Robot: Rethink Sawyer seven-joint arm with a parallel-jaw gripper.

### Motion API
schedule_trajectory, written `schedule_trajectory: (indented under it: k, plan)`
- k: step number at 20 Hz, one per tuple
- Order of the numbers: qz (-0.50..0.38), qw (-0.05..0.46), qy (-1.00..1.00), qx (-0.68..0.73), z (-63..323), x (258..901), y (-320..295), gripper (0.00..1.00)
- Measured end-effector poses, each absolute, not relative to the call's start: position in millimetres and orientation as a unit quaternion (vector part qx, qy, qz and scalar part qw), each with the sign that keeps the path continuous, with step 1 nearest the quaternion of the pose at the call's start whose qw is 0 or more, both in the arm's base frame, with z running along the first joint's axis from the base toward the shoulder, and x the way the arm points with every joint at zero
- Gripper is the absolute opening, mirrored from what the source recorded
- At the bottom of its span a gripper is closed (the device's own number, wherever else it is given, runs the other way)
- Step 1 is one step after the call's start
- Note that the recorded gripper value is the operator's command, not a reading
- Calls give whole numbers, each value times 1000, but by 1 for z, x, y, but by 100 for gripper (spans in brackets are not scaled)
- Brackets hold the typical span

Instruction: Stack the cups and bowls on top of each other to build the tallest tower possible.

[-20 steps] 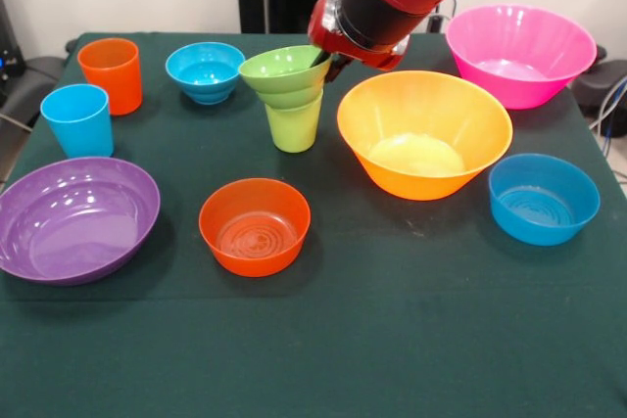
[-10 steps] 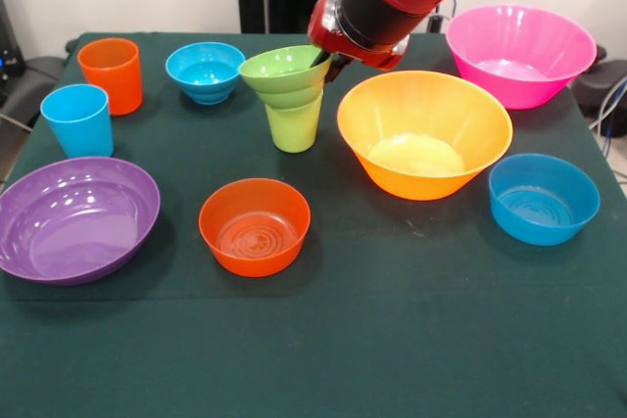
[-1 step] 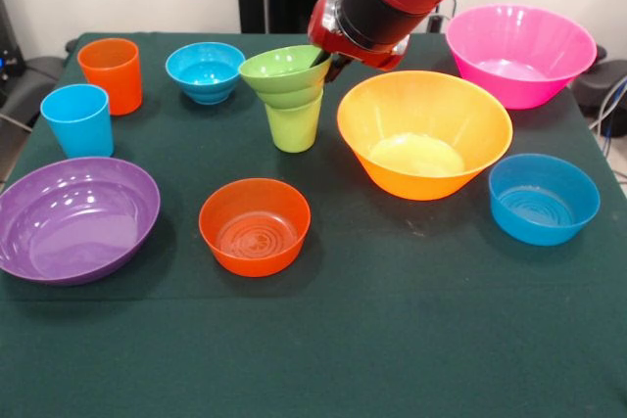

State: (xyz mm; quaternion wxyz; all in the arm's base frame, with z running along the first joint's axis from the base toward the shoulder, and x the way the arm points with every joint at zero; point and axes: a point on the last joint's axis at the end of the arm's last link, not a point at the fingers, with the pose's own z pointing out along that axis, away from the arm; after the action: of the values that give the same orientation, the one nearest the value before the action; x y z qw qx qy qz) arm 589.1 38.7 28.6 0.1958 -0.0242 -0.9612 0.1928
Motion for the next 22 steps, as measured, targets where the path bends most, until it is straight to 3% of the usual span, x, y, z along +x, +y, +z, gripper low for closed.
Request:
schedule_trajectory:
  k: [22]
  plan:
    - [193, 201, -960, -25, 29, 588, 39, 0]
